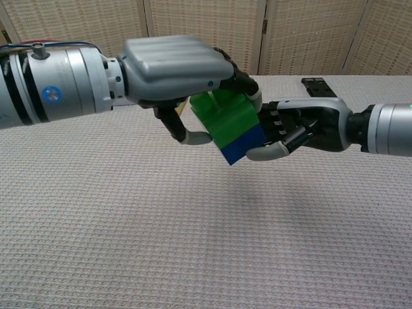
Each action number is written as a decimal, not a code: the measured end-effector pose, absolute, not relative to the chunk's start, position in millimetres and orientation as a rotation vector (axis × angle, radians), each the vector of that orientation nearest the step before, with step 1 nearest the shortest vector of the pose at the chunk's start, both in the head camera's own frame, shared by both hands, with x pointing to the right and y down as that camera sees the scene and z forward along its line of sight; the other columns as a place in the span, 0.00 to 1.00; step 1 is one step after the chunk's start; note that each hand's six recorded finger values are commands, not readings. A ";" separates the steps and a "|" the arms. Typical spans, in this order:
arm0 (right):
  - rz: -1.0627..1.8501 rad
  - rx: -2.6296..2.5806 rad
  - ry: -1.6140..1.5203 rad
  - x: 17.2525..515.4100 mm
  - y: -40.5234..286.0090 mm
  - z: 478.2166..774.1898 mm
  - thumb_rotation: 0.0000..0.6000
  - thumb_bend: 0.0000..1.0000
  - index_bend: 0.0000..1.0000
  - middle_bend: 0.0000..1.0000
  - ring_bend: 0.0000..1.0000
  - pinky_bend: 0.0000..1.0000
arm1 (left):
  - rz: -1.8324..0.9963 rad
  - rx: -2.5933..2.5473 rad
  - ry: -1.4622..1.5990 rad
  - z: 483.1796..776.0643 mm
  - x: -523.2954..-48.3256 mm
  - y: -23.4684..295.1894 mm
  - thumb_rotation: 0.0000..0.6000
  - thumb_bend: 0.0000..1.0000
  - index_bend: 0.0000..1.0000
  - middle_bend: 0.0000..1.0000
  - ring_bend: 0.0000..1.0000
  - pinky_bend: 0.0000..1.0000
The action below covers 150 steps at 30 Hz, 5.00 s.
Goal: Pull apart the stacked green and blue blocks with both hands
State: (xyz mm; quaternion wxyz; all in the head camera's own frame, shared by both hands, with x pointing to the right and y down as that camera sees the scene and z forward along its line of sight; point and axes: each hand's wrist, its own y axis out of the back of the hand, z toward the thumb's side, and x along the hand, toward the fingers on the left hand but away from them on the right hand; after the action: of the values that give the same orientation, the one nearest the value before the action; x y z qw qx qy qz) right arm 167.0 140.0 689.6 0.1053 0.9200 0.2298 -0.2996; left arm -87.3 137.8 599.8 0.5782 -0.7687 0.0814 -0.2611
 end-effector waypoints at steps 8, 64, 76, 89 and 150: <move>-0.905 2.711 0.657 156.4 134.5 696.9 1.00 0.37 0.10 0.17 0.16 0.16 | -0.600 -1.834 0.197 598.4 -85.0 137.5 1.00 0.41 0.70 0.77 0.42 0.19; -1.179 2.841 0.924 246.2 129.0 676.4 1.00 0.37 0.54 0.50 0.42 0.36 | -0.777 -1.690 0.219 628.9 -148.3 95.9 1.00 0.41 0.71 0.77 0.43 0.19; -1.617 3.013 1.194 332.1 166.0 624.4 1.00 0.37 0.54 0.50 0.42 0.36 | -1.058 -1.666 0.314 675.7 -249.4 91.7 1.00 0.42 0.71 0.78 0.42 0.17; -2.012 2.988 1.247 378.6 179.5 609.1 1.00 0.37 0.54 0.49 0.43 0.35 | -1.286 -1.713 0.334 707.5 -338.5 124.4 1.00 0.42 0.70 0.77 0.42 0.15; -2.686 2.744 1.400 373.0 214.5 594.1 1.00 0.37 0.00 0.00 0.00 0.00 | -1.364 -1.733 0.783 622.4 -398.5 221.2 1.00 0.27 0.05 0.01 0.00 0.00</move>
State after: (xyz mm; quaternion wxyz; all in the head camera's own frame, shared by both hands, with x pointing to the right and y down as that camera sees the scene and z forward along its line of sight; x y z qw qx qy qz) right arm 373.0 214.5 594.1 -0.4553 0.5978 0.3051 -0.5850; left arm -398.5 221.2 622.4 0.3898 -0.6819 0.3082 -0.5366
